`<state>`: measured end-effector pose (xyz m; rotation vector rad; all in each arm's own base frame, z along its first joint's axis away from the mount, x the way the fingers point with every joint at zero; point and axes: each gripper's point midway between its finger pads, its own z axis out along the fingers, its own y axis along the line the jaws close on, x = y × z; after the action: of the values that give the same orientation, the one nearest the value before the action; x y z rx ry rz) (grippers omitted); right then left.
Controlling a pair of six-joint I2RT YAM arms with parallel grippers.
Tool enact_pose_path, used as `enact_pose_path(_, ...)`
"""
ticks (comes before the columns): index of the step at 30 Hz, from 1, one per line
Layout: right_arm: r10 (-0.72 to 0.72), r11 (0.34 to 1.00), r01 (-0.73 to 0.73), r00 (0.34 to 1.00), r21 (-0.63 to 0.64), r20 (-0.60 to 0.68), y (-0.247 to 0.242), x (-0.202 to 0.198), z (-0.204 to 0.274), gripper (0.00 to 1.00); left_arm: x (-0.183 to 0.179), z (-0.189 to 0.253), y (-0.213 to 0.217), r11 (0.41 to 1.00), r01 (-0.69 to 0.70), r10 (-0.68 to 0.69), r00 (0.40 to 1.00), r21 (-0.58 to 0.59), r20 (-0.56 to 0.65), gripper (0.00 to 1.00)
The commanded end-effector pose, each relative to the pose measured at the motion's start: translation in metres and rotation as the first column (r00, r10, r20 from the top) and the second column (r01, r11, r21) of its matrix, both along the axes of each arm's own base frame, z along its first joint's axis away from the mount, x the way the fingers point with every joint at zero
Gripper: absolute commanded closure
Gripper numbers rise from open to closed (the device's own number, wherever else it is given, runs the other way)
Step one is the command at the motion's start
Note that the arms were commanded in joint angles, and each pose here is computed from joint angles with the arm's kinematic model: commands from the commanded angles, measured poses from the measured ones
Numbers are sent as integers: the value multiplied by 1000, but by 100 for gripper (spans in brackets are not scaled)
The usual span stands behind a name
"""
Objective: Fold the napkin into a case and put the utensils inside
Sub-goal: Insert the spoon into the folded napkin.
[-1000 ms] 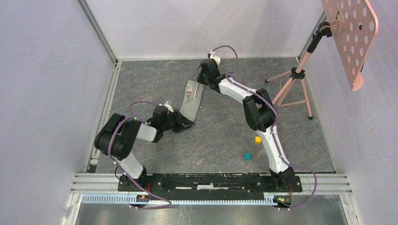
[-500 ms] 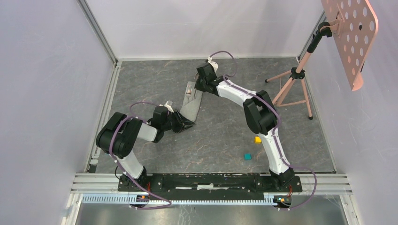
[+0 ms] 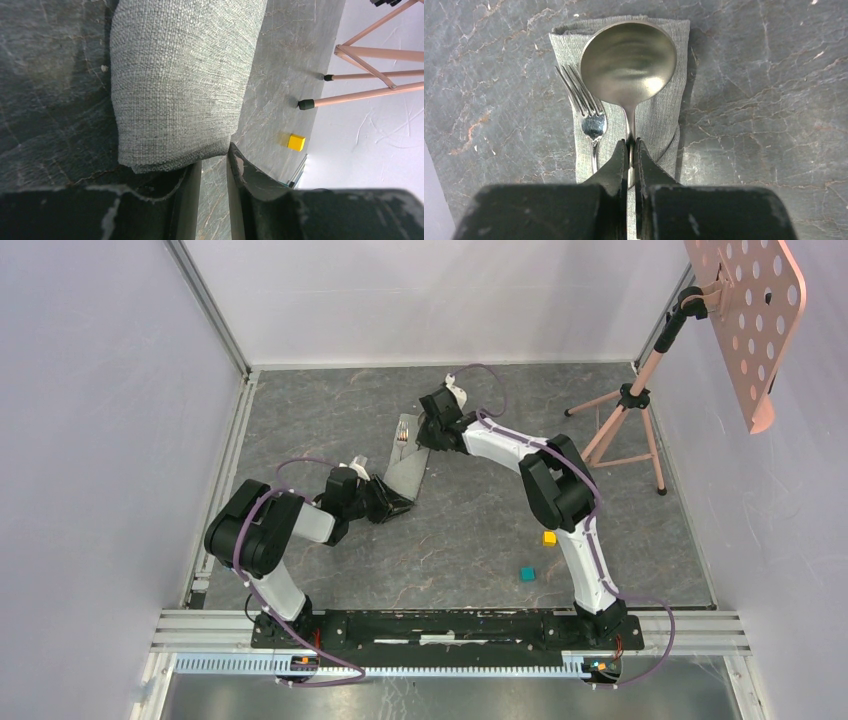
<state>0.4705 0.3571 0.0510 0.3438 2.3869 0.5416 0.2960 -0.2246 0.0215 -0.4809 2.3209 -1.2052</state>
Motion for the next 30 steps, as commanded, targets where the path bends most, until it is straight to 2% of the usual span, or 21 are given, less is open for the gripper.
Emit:
enact_pose_path(1,6,997,-9,999,73,54,15,-6,41,99,-3,-12,7,999,-42,43,998,22,-42,68)
enact_pose_path(13,33,996,-36,999,82,33,25,-27,35,98,-3,-12,8,999,-44,44,998,24,-37,68)
enact_pose_path(22,55,997,-59,996,47,67,19,-29,48,76,-6,-9,9,999,-43,43,999,30,-27,68)
enact_pose_path(30,133,987,-112,973,-116,189,-3,-21,81,60,-21,-7,12,999,-19,20,999,31,-33,64)
